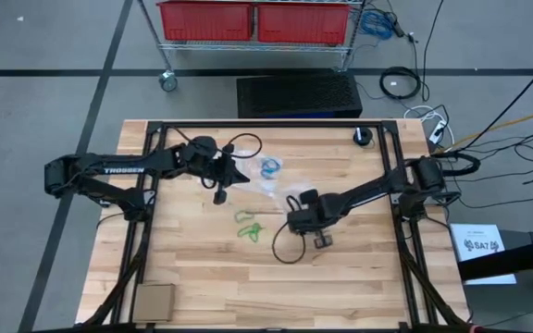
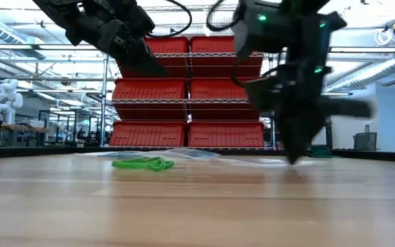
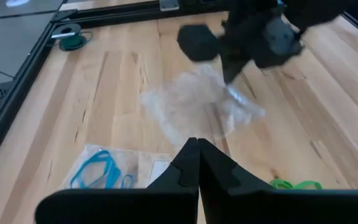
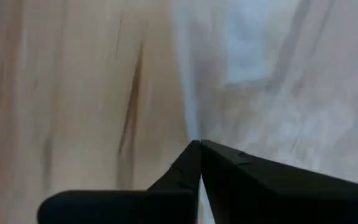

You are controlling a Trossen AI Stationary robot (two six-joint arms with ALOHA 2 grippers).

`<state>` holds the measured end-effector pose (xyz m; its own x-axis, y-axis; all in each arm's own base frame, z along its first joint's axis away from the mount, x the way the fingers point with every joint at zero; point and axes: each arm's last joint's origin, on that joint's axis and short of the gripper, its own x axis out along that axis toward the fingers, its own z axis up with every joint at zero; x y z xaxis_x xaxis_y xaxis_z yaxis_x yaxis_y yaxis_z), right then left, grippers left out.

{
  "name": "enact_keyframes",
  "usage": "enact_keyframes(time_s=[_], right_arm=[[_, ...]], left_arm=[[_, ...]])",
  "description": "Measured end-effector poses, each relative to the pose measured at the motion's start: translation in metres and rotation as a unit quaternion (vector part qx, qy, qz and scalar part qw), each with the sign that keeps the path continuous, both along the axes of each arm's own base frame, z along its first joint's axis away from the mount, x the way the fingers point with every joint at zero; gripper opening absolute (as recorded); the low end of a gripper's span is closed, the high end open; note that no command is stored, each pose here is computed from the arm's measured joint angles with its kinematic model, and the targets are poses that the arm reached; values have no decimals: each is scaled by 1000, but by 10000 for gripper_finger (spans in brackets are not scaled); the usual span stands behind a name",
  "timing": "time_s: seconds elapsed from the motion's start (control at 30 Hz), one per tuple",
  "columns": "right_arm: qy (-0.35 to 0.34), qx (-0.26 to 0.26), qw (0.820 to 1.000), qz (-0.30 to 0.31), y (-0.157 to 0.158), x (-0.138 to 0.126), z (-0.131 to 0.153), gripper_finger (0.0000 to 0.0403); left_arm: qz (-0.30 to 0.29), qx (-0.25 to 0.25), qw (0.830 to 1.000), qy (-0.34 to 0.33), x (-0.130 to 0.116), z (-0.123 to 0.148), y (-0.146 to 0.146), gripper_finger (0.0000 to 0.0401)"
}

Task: Sort rubber bands
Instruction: Open the right zip lock bag

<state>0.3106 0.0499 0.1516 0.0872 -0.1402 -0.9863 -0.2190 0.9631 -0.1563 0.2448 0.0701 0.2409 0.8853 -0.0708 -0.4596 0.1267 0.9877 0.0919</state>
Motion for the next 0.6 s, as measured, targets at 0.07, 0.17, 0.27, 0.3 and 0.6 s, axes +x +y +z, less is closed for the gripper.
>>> enact_keyframes(time_s=[0.07,0.17,0.27,0.3,0.6], right_arm=[[-3,6,998,-56,-6,-6,12,22],[-39,18,983,-176,-17,-13,33,54],[-102,50,921,-373,-35,-14,49,91],[-127,58,890,-435,-40,-13,49,102],[-195,86,825,-524,-48,10,4,78]], left_arm=[[4,-4,1000,0,0,0,1,2],[27,-23,999,-2,-1,1,5,1],[85,-60,995,-1,-3,1,13,1],[105,-74,992,-1,-4,1,16,1],[181,-119,976,-6,-11,1,35,1]])
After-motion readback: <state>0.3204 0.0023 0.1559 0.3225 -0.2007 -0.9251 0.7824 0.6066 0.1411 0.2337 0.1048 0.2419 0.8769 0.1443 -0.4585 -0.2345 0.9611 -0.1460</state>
